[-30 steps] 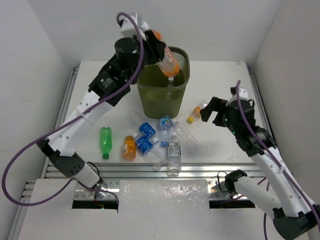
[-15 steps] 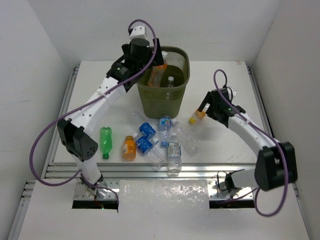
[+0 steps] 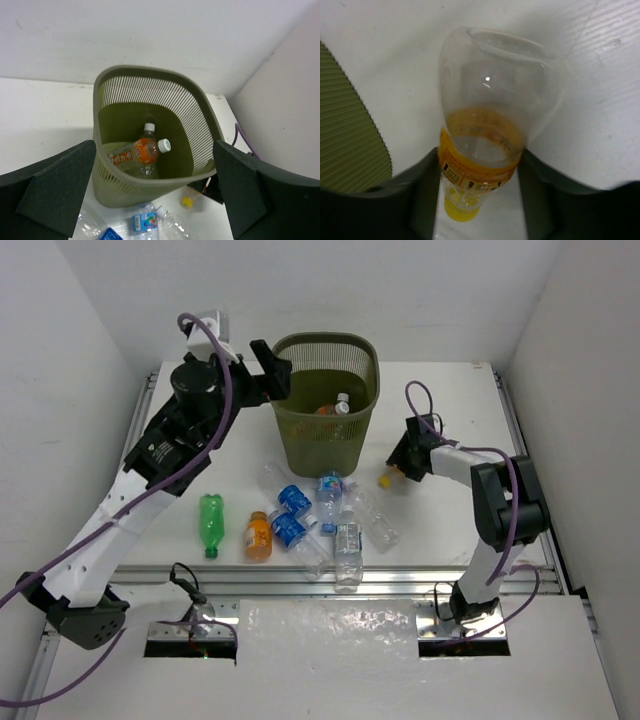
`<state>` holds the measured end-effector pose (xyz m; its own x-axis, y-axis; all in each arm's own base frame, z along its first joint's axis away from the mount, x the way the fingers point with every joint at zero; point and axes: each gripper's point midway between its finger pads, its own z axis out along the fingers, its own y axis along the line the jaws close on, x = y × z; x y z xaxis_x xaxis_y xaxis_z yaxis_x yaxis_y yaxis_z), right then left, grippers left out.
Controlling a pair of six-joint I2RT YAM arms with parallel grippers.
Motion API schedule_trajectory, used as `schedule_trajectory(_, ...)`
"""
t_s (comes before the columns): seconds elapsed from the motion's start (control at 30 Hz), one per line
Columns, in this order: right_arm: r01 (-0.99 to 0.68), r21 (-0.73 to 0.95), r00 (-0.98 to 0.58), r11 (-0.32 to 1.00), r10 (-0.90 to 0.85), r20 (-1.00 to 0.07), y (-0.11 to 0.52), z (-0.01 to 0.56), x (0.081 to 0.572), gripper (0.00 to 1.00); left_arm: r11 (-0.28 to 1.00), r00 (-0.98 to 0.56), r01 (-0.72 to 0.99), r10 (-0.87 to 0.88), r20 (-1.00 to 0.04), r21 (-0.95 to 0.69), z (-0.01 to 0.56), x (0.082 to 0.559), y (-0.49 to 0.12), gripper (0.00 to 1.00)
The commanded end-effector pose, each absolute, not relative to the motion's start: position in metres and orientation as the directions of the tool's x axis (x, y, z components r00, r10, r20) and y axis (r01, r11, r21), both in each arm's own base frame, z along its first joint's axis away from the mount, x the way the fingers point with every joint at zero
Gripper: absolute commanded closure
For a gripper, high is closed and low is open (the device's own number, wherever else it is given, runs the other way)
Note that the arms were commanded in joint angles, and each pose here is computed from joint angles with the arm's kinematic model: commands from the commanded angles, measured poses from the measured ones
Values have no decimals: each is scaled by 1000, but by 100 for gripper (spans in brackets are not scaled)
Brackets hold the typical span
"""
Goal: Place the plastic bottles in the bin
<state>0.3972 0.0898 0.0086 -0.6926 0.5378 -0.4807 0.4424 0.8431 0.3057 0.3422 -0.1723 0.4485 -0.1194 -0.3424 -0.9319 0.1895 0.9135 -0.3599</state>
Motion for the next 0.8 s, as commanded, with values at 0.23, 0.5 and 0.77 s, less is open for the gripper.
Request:
schedule_trajectory(0.23,132,264,-487,956,294,-823,78,114,380,84,728,-350,566,-215,-912,-388,406,314,-288,0)
schedule_trajectory(0.5,-764,207,-183,611,102,-978,182,268,251,86,451,-365,802,-149,-919,-392,427,265,-351,0)
schedule_trajectory(0.77,-934,105,-57,343,148,-987,203,339,186,85,215,-420,873,-120,-900,-437,422,233,-380,1)
